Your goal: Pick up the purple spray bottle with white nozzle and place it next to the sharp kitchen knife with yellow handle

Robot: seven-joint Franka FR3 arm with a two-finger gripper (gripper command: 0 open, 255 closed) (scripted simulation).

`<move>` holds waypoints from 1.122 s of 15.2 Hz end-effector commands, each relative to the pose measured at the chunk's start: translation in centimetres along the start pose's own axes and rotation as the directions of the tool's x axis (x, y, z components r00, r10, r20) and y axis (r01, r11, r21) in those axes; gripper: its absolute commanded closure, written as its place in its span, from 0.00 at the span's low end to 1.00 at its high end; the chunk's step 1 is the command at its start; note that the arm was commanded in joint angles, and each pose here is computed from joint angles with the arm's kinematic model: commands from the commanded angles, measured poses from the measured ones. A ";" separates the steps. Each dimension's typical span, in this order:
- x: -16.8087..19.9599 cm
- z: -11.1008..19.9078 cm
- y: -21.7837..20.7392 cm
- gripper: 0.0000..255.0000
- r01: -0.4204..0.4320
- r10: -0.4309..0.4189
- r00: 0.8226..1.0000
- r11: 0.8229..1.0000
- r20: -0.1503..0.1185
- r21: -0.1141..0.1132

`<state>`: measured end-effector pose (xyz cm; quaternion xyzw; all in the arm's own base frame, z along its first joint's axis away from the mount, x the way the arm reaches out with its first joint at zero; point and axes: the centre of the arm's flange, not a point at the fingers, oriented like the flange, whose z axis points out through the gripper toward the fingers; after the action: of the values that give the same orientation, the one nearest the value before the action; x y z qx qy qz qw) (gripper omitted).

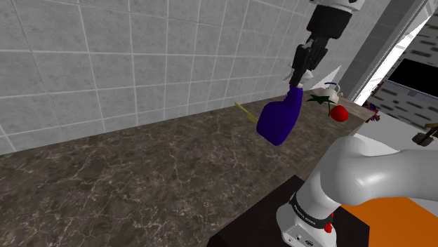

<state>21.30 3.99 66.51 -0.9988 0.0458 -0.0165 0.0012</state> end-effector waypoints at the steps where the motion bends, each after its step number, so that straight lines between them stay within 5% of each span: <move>1: 0.1 -1.2 0.0 1.00 0.000 0.000 1.000 1.000 0.000 0.000; 12: 0.2 -6.8 0.0 1.00 0.000 0.000 1.000 1.000 0.000 0.000; 17: 4.2 -6.8 5.3 1.00 0.000 0.000 1.000 1.000 0.000 0.000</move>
<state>23.79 -0.48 73.13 -0.9988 0.0461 -0.0161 0.0020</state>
